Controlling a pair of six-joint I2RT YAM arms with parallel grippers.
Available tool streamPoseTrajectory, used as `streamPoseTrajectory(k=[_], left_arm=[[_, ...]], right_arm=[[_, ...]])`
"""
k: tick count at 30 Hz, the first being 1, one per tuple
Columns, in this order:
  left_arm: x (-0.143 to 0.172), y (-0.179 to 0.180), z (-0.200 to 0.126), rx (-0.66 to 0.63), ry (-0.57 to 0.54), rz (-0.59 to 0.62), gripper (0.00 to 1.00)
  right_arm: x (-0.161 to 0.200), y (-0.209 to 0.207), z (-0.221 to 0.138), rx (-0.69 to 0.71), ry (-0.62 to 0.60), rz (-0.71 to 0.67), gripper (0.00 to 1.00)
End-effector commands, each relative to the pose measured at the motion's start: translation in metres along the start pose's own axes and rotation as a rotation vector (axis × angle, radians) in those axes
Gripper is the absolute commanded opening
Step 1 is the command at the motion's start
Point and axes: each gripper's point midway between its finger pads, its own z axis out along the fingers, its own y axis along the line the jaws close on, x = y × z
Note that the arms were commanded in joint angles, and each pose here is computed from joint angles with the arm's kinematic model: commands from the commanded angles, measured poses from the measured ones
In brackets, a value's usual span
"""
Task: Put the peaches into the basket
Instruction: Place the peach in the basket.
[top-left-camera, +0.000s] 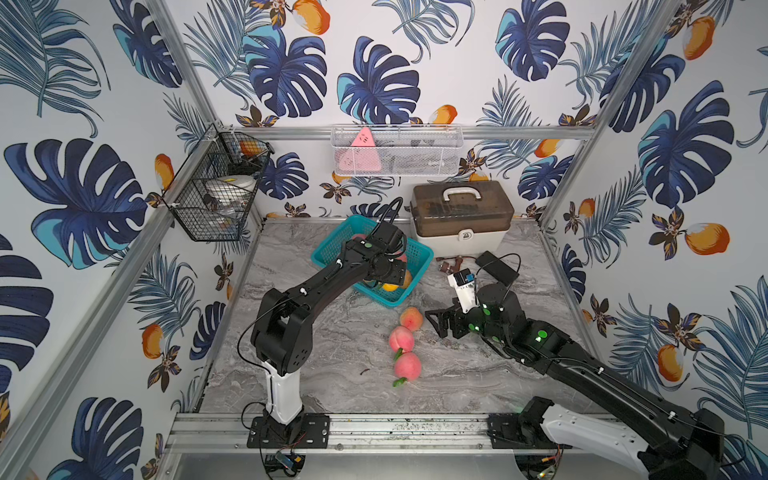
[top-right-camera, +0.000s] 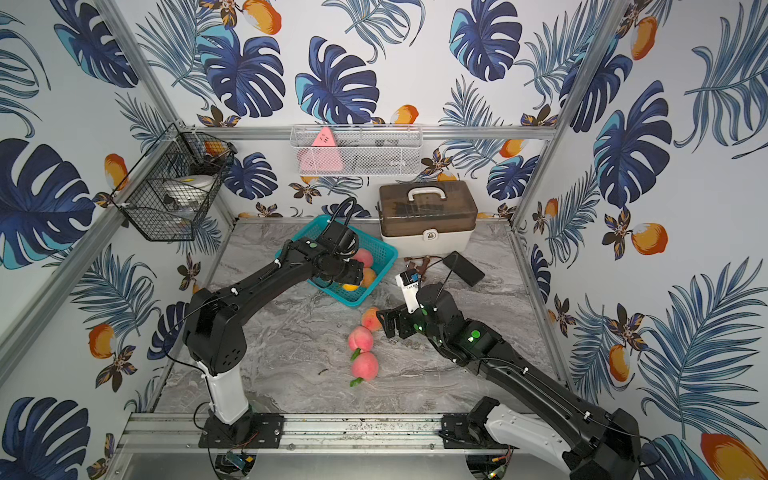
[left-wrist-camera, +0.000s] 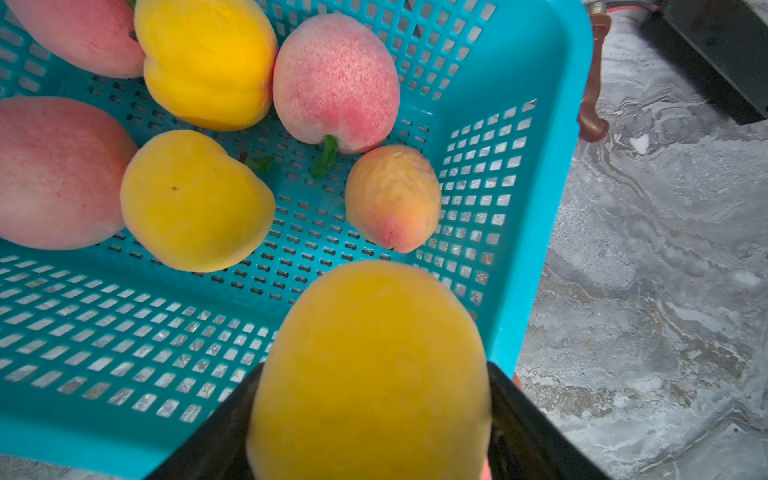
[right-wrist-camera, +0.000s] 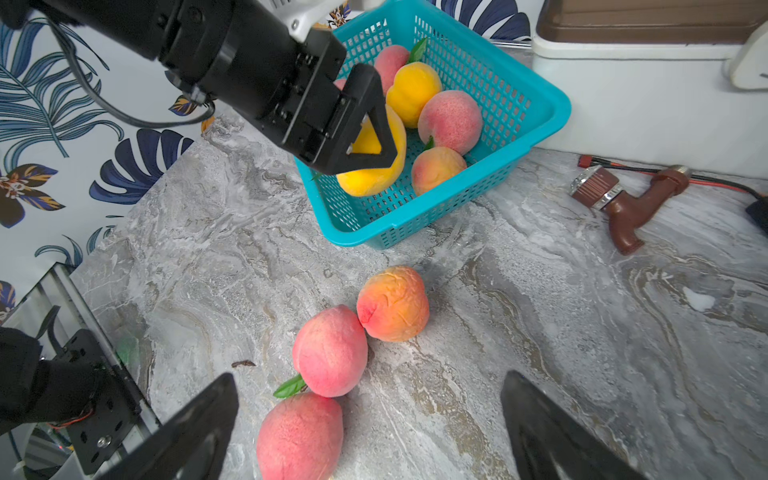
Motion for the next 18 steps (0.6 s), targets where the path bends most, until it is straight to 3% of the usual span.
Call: streamPoseTrajectory(k=[1, 18], left_arm=[[-0.002, 0.009, 0.006, -0.048, -0.010, 0.023, 0.73], [0.011, 0.016, 0.028, -0.090, 0.059, 0.051, 0.75]], right_arm=[[0.006, 0.000, 0.002, -0.018, 0.020, -0.001, 1.00], [0.021, -0.007, 0.010, -0.017, 0.063, 0.032, 1.00]])
